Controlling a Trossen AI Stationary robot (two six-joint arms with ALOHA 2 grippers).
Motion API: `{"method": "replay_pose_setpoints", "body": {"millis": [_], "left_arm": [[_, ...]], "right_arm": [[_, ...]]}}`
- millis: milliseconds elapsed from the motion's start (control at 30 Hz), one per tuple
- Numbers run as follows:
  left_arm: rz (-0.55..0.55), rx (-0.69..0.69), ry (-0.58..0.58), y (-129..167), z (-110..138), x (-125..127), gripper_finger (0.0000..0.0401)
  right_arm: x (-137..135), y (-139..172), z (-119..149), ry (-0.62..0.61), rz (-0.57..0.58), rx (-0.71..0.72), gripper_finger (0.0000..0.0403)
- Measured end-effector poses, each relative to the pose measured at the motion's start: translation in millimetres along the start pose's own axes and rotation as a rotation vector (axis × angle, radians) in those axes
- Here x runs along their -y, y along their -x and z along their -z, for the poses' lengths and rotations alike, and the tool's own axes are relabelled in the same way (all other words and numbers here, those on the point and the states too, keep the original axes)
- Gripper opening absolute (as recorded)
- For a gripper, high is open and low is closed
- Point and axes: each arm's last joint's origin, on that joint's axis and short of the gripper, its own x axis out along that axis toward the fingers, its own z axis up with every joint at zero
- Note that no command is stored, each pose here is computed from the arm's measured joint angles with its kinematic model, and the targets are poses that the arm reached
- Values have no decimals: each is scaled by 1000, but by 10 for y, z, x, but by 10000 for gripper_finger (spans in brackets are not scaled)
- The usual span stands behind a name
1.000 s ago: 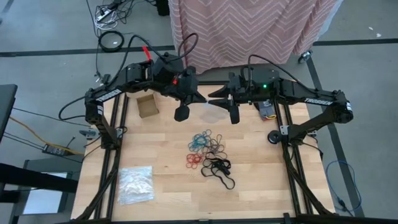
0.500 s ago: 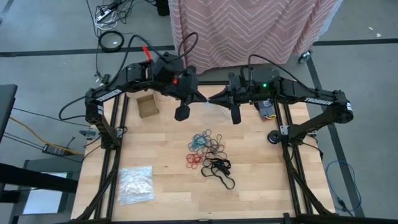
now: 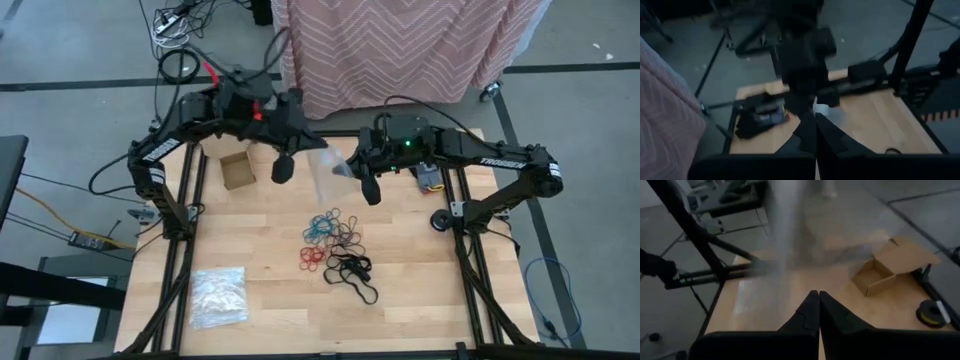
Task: Sort rubber bands
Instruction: Close the transparent zip bag
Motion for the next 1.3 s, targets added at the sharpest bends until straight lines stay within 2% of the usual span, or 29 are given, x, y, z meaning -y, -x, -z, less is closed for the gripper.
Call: {"method": "replay_pose_setpoints", "body": {"millis": [167,367,533,733,867,967,1300], "left_arm": [[-36,-77,13,137,59,-1,0],[-22,-192,30,71,183,21,0],[-27,-186,30,6,201,13,0],[-12,-150,28,-101,211,4,0],[0,-160,34,-176,256,5,0],[13,-158,40,-222,279,6,0],[9,-131,37,-242,262,-1,0]], "right_arm": [[15,-93,42,-17,-13,-29,1],[92,152,-109,-17,34,89,10],[70,230,-213,-2,-14,183,59],[63,151,-181,-7,-14,160,131],[59,165,-192,-28,-13,170,150],[62,163,-188,-32,-14,166,143],[63,158,-153,-37,-20,128,67]]}}
